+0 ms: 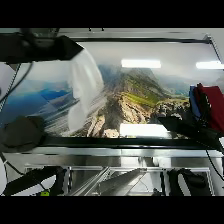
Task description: Fold the shirts.
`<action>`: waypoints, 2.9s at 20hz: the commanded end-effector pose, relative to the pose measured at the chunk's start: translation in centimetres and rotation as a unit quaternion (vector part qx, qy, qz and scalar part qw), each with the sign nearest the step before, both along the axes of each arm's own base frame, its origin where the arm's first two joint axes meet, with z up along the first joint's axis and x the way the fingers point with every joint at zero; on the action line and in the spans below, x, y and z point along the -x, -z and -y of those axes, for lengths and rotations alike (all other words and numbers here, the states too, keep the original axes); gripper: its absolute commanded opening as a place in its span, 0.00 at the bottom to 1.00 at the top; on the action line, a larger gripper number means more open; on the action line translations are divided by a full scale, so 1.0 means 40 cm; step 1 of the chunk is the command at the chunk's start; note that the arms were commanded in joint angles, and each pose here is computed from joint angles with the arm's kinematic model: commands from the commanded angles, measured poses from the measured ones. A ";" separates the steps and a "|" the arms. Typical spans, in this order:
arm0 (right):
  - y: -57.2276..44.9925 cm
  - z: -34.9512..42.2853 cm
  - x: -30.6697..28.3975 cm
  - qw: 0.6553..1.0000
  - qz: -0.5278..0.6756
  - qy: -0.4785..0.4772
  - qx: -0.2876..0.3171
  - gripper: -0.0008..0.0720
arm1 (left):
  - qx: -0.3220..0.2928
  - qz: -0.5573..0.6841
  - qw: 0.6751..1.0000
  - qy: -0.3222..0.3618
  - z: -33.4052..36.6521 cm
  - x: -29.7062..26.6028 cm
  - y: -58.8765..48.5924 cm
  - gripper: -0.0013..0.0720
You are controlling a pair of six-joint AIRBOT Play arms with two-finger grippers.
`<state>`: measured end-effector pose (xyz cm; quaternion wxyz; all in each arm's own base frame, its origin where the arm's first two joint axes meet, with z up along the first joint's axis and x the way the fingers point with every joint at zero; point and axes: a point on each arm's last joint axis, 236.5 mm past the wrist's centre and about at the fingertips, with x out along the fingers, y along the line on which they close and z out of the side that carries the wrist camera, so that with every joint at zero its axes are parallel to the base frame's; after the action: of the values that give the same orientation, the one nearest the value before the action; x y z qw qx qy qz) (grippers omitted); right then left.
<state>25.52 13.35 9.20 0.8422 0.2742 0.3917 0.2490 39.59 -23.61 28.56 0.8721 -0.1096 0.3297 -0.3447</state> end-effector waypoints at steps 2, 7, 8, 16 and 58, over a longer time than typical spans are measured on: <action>0.000 0.001 -0.001 1.000 0.004 -0.002 0.004 0.05 | -0.060 -0.079 0.992 0.082 0.191 0.060 0.184 0.03; 0.001 0.003 -0.003 1.000 0.005 0.000 0.006 0.08 | -0.113 -0.154 0.974 0.123 0.254 0.039 0.408 0.14; 0.000 0.005 -0.005 1.000 0.006 0.002 0.006 0.34 | -0.113 -0.150 0.975 0.119 0.249 0.017 0.414 0.84; -0.009 0.018 -0.114 0.997 0.031 -0.047 0.053 0.82 | -0.131 -0.257 0.957 0.016 -0.150 -0.072 0.399 0.98; -0.270 -0.258 -0.439 0.900 0.343 -0.107 0.245 0.05 | -0.026 -0.134 0.991 -0.001 -0.168 -0.078 0.508 0.03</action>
<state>43.12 28.28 8.87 0.8833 -0.1423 0.2534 0.3678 41.20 -18.09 -0.35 0.7877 -0.1239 0.5231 -0.3009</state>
